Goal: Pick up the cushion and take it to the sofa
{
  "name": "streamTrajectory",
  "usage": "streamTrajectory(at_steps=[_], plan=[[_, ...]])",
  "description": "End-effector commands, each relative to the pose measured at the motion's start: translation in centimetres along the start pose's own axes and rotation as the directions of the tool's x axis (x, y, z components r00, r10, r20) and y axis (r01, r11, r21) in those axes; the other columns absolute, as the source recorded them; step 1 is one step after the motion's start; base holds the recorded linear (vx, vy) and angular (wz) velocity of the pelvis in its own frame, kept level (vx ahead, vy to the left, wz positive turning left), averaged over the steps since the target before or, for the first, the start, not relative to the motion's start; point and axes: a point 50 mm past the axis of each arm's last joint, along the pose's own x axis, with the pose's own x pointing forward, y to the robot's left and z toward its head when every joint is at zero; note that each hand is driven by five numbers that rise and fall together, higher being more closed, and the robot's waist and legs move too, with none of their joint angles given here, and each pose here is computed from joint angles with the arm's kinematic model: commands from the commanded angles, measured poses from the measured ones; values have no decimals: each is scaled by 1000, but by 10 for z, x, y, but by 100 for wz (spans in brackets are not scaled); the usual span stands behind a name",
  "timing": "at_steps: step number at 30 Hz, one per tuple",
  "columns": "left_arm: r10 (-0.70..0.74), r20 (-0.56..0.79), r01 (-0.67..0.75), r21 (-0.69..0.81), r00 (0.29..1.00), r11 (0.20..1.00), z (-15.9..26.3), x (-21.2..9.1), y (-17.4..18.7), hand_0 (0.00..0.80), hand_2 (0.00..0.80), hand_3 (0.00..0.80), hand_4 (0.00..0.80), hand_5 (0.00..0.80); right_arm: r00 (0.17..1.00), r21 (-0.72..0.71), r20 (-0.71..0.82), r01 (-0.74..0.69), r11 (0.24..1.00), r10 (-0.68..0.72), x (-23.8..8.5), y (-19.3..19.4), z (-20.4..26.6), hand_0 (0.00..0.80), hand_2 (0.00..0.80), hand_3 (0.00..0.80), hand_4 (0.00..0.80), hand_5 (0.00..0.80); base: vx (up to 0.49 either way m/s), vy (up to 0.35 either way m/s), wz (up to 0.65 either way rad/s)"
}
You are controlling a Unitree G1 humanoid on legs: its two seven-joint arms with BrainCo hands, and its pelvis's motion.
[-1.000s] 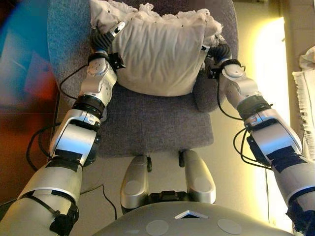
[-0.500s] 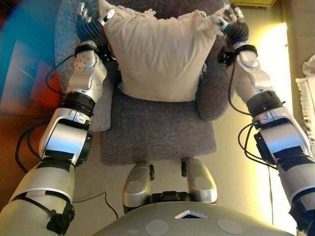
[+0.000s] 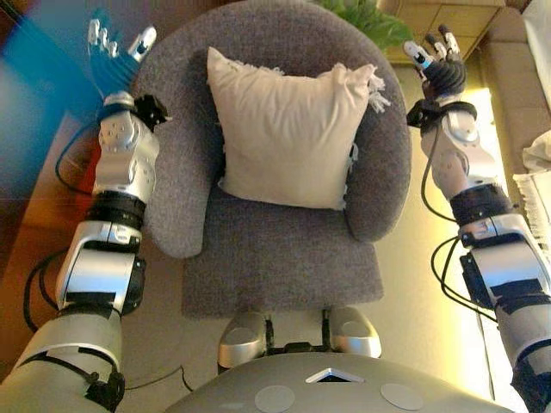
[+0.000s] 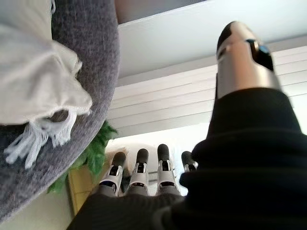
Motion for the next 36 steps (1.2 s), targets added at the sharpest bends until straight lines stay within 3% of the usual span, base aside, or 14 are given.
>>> streamTrajectory(at_steps=[1, 9, 12, 13, 15, 20, 24, 27, 36], plan=[[-72, 34, 73, -21, 997, 997, -8, -22, -5, 0, 0, 0, 0, 0, 997, -9, 20, -69, 998, 69, -24, 4, -20, 0, 0, 0, 0, 0, 37, -4, 0], [-187, -101, 168, -170, 977, 971, -50, -94, -11, 0, 0, 0, 0, 0, 972, 26, -120, -200, 980, 201, -94, 8, -84, 0, 0, 0, 0, 0, -9, -2, -1], [-216, -174, 176, -216, 961, 960, -66, -115, -11, 0, 0, 0, 0, 0, 954, 110, -172, -228, 967, 244, -115, 12, -103, 0, 0, 0, 0, 0, -63, -17, -5], [-238, -222, 176, -268, 946, 947, -74, -128, -13, 0, 0, 0, 0, 0, 927, 197, -213, -269, 943, 309, -128, 23, -115, 0, 0, 0, 0, 0, -100, -19, -4], [-278, -264, 203, -279, 924, 939, -84, -141, -15, 0, 0, 0, 0, 0, 885, 236, -273, -318, 918, 377, -142, 31, -129, 0, 0, 0, 0, 0, -109, -21, -2], [-315, -386, 182, -343, 867, 922, -110, -182, -11, 0, 0, 0, 0, 0, 866, 376, -326, -250, 892, 380, -166, 27, -147, 0, 0, 0, 0, 0, -97, -30, -1], [-340, -403, 197, -355, 850, 914, -116, -189, -14, 0, 0, 0, 0, 0, 862, 295, -355, -265, 918, 363, -170, 23, -154, 0, 0, 0, 0, 0, -111, -18, -2], [-380, -398, 283, -280, 835, 917, -116, -184, -21, 0, 0, 0, 0, 0, 875, 213, -372, -246, 946, 311, -164, 16, -157, 0, 0, 0, 0, 0, -128, -10, 3], [-351, -444, 252, -268, 825, 930, -121, -186, -16, 0, 0, 0, 0, 0, 898, 171, -345, -225, 959, 272, -163, 13, -153, 0, 0, 0, 0, 0, -29, -2, 1]])
